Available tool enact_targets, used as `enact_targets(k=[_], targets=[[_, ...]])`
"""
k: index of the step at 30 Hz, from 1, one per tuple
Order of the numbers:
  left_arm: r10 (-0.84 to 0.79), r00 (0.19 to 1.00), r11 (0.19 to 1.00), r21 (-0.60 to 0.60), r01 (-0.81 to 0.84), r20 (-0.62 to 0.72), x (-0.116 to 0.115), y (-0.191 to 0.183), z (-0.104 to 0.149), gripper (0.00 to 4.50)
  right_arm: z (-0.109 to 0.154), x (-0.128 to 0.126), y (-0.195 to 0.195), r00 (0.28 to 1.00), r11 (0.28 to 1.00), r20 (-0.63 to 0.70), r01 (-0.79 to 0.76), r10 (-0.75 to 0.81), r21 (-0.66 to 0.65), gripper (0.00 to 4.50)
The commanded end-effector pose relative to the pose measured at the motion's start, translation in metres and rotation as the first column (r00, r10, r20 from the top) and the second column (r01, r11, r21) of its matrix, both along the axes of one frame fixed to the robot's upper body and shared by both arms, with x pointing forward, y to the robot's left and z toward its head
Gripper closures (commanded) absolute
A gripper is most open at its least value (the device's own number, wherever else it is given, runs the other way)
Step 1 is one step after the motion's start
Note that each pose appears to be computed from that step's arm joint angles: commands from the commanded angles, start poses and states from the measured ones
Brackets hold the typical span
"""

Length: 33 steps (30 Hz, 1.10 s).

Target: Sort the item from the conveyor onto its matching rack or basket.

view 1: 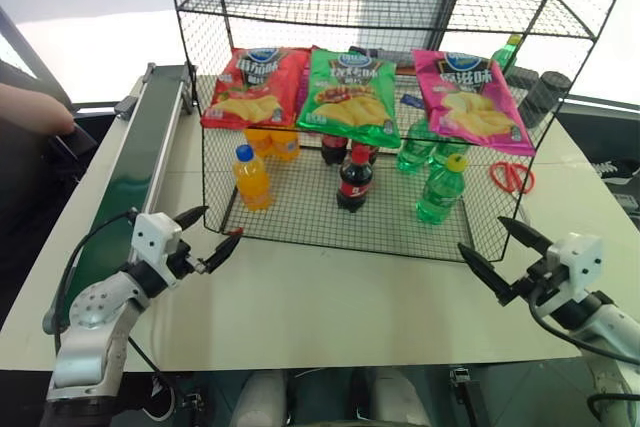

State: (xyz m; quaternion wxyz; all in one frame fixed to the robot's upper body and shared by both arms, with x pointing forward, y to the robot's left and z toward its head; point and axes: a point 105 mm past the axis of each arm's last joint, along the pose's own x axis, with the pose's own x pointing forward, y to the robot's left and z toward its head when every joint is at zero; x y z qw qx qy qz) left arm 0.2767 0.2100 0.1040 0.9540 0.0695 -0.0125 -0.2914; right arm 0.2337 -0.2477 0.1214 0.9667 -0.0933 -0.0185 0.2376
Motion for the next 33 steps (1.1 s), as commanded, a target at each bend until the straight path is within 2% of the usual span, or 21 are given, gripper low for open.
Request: enact_targets(k=[1,33], targets=[[-0.017,0.998,1.0,0.002,0.017,0.061,0.0003,-0.0028,0.0158,0.0,0.0081,0.001,0.0024,1.0,1.0,0.028,-0.006,0.007,-0.007,0.01],[-0.014,0.999,1.0,-0.001,0.014,0.051,0.0009,-0.0061,0.0185,0.0,0.0067,0.0033,0.0067,0.999,1.0,0.022,-0.026,0.026,-0.003,0.01]])
